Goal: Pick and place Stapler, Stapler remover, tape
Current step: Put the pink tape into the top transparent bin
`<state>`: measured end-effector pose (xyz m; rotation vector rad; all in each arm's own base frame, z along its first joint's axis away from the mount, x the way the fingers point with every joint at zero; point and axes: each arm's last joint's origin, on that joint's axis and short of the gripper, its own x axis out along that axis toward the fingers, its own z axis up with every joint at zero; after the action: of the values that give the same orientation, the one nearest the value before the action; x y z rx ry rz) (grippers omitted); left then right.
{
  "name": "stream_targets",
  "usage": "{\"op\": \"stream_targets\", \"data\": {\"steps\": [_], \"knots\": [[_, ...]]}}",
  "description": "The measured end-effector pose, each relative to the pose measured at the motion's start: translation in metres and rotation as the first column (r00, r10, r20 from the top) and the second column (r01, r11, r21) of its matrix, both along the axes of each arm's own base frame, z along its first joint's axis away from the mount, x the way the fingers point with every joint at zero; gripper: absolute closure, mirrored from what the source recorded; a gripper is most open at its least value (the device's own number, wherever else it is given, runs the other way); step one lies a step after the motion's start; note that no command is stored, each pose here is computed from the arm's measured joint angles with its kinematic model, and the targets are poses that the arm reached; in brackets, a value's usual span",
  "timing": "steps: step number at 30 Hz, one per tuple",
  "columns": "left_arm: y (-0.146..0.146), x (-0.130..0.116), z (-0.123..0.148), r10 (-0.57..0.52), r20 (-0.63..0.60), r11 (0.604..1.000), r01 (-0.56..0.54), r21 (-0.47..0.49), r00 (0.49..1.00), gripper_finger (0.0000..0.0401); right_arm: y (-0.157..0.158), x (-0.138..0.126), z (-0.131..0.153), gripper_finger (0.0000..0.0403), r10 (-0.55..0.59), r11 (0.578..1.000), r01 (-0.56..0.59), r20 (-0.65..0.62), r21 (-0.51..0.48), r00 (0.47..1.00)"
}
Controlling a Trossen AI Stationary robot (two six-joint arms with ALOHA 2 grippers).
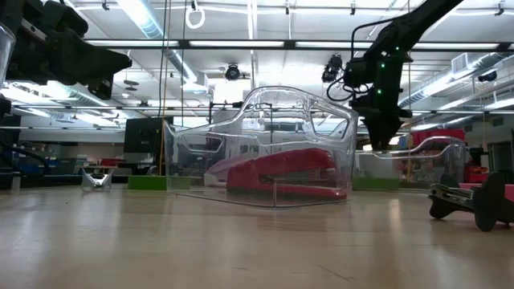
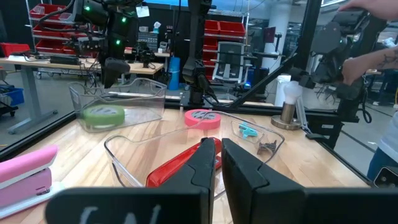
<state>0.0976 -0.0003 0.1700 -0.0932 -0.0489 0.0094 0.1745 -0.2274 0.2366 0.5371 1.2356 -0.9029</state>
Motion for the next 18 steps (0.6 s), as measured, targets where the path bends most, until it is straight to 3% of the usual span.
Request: {"op": "stream_targets", "data": {"steps": [5,11,18], "knots": [[0.000,0.000,0.000,0.000,0.000,1.000,0.000,0.000,1.000,0.0371,0.010,-0.006,0.021,0.0206,0.043,0.998,-0.040,0.065,-0.046,0.997],[0.000,0.000,0.000,0.000,0.000,1.000,0.000,0.000,1.000,0.0371,0.031,-0.009,0.045,0.0206,0.174,0.982,-0.163,0.133,-0.091,0.976],[0.000,0.000,0.000,0.000,0.000,1.000,0.000,0.000,1.000,0.0371,0.062,-0.004,0.056,0.0206,0.394,0.918,-0.385,0.094,-0.095,0.914]]}}
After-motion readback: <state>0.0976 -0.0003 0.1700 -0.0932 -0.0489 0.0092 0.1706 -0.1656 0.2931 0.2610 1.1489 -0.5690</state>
